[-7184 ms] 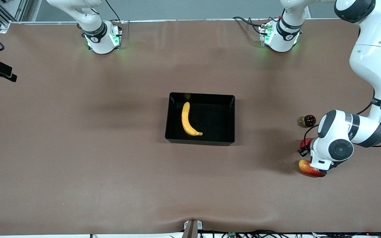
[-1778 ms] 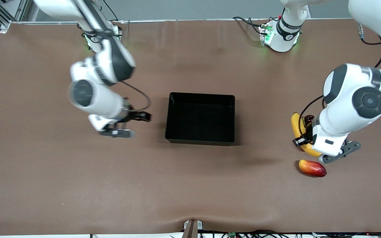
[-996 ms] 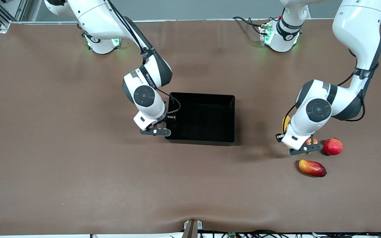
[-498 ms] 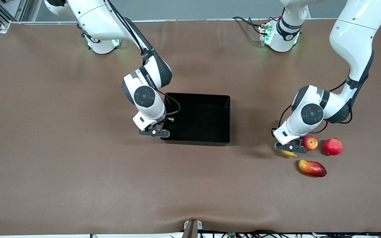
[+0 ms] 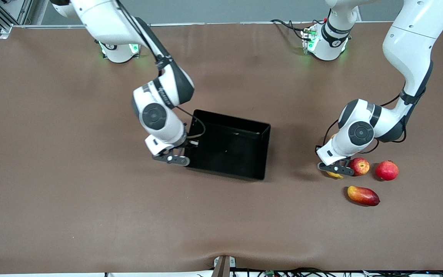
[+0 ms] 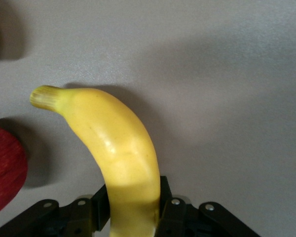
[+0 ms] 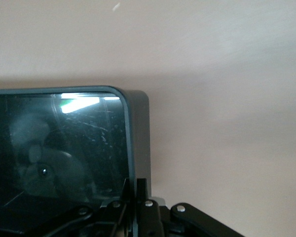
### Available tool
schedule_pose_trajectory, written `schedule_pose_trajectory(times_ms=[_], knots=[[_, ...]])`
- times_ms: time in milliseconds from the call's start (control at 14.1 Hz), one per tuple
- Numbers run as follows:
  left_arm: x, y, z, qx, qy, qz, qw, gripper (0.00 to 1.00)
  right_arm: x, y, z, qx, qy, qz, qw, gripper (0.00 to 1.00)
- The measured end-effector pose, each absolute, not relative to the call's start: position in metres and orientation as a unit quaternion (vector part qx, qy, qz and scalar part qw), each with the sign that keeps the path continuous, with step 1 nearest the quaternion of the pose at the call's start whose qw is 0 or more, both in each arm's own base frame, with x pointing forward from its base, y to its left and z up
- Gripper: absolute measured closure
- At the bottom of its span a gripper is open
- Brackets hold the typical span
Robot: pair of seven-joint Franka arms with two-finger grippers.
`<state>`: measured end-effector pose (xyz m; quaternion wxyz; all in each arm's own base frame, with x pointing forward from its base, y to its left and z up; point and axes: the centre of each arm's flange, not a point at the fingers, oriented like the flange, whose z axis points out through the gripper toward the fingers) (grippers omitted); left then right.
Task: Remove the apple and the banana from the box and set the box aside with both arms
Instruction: 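Drag the black tray away with the right gripper while the left gripper releases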
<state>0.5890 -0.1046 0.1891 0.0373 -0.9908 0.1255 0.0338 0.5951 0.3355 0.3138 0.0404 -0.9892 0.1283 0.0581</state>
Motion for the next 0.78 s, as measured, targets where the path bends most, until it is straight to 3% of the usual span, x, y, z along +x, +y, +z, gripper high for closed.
schedule_pose_trajectory(times_ms=[213, 285, 640, 711, 782], knots=[[0.590, -0.104, 0.179, -0.992, 0.123, 0.026, 0.027, 0.62, 0.620, 0.242, 0.349, -0.983, 0.149, 0.097, 0.034, 0.94], [0.591, -0.104, 0.179, -0.992, 0.123, 0.024, 0.026, 0.57, 0.627, 0.207, 0.355, -0.982, 0.146, 0.112, 0.034, 0.94], [0.626, -0.100, 0.246, -0.994, 0.099, -0.033, 0.038, 0.09, 0.645, 0.015, 0.354, -0.983, 0.099, 0.140, 0.066, 0.94], [0.633, -0.098, 0.277, -0.995, 0.085, -0.039, 0.043, 0.01, 0.643, -0.023, 0.350, -0.984, 0.081, 0.140, 0.071, 0.94], [0.638, -0.097, 0.314, -0.996, 0.069, -0.039, 0.047, 0.00, 0.639, -0.058, 0.347, -0.986, 0.063, 0.138, 0.070, 0.94]])
